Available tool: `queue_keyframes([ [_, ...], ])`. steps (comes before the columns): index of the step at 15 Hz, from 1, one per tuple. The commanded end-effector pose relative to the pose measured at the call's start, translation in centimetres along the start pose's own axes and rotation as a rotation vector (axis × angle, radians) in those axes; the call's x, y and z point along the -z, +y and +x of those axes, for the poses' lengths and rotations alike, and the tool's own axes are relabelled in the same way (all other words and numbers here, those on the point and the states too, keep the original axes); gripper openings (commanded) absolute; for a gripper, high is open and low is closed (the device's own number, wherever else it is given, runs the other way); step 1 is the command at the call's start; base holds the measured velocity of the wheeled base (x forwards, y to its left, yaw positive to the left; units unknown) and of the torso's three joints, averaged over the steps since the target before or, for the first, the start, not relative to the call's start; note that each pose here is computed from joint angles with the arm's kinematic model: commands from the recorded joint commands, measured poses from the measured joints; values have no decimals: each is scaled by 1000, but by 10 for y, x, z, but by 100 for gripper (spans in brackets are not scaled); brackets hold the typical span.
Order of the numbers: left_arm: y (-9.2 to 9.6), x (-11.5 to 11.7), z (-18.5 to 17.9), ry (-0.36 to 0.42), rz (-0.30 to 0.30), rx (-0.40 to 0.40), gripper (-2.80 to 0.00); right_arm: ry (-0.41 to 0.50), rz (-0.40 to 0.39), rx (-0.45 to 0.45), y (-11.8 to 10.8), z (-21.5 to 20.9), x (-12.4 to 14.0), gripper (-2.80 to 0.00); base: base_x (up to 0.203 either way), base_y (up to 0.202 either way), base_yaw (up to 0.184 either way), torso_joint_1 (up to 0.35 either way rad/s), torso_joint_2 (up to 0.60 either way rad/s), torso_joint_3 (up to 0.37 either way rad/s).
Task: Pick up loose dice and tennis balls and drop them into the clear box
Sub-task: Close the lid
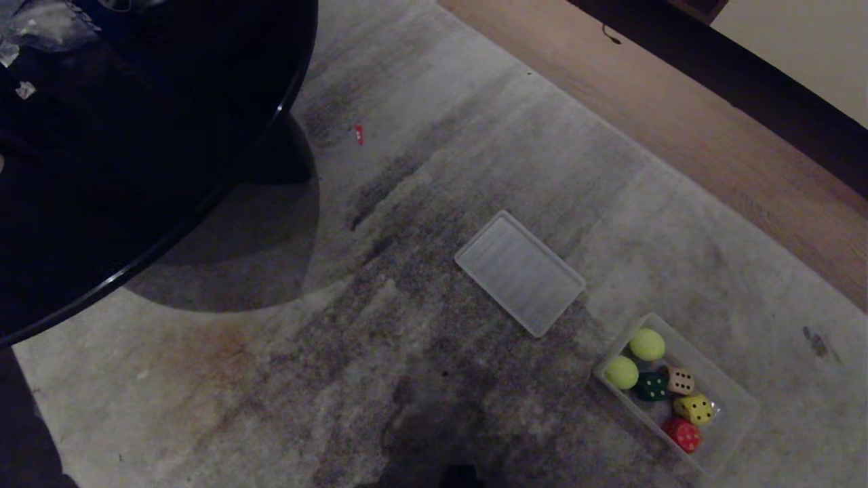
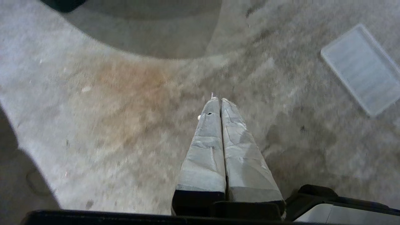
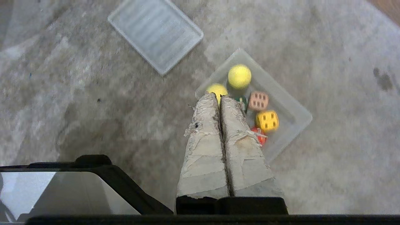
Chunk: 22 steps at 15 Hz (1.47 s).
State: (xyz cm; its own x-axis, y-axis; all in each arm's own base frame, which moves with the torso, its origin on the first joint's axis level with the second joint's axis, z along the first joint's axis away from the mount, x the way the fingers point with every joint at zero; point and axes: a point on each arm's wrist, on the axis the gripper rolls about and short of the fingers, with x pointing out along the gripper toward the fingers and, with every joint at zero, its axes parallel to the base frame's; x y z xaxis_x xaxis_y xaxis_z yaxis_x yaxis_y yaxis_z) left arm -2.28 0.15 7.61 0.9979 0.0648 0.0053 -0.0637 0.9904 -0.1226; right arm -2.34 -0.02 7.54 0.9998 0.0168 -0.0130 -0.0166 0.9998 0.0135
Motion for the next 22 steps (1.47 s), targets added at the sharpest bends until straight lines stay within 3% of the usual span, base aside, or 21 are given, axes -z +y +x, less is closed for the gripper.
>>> queue_keyframes([
  [1, 0, 0, 0, 2, -1, -1, -280, 2, 0, -3, 0, 0, 0, -280, 184, 0, 2, 4, 1, 1],
  [5, 0, 1, 0, 4, 5, 0, -280, 2, 0, -2, 0, 0, 0, -280, 162, 0, 0, 1, 4, 3],
  [12, 0, 0, 0, 2, 0, -1, -280, 1, 0, -2, 0, 0, 0, -280, 0, 0, 0, 0, 0, 0],
  [18, 0, 1, 0, 4, -1, -1, -280, 2, 0, -2, 0, 0, 0, -280, 0, 124, 2, 2, 0, 3],
  [22, 0, 0, 0, 2, -4, -3, -280, 2, -9, -5, 0, 0, 0, -280, 0, 0, 0, 0, 0, 0],
])
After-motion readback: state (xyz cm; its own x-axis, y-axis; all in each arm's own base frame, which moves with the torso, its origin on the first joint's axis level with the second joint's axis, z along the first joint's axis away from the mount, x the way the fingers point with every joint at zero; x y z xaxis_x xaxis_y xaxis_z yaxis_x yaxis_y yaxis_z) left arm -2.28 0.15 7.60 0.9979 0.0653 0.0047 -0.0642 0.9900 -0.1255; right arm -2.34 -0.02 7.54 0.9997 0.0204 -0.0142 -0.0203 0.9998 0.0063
